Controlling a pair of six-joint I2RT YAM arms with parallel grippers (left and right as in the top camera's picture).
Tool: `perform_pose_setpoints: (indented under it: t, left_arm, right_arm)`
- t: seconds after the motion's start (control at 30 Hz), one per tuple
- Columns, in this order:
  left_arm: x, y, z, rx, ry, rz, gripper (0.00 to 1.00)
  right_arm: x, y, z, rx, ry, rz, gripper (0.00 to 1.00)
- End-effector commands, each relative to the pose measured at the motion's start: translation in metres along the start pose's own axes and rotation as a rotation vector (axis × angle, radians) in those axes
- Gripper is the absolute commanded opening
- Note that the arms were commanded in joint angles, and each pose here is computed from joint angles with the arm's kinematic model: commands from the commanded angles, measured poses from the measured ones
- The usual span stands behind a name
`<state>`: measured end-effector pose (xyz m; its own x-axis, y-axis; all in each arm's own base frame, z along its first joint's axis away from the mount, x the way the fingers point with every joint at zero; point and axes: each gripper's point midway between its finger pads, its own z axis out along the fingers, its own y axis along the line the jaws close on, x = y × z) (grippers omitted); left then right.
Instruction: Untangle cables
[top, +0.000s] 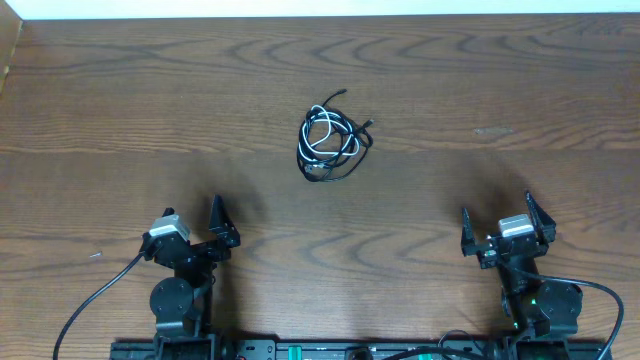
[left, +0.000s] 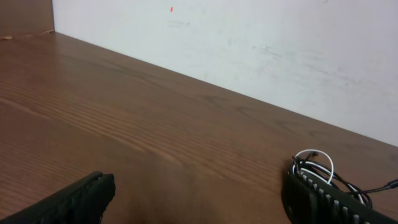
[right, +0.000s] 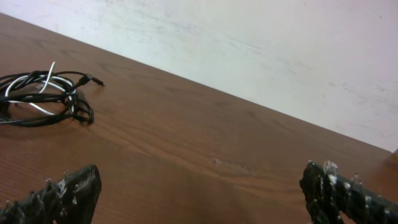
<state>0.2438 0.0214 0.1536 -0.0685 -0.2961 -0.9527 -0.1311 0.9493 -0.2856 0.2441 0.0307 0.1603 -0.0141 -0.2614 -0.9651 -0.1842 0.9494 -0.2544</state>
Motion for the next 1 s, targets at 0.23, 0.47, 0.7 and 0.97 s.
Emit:
perform_pose_setpoints:
  t: [0.23, 0.47, 0.7, 0.97]
  left_arm:
    - [0.0166, 0.0073, 0.0009, -0.026, 0.05, 0.019, 0.93]
    - [0.0166, 0.0073, 0.0009, -0.026, 0.05, 0.019, 0.93]
    - [0.0167, 0.0074, 0.0009, -0.026, 0.05, 0.019, 0.93]
    - [0.0154, 0.0069, 0.001, -0.024, 0.045, 0.019, 0.93]
  right_arm:
    - [0.0012, 0.001, 0.0, -0.007, 0.002, 0.018, 0.99]
    - [0.0012, 0.001, 0.0, -0.007, 0.002, 0.018, 0.99]
    - [0.0013, 0.001, 0.0, -0.007, 0.003, 0.018, 0.99]
    - [0.0012, 0.001, 0.0, -0.007, 0.002, 0.018, 0.99]
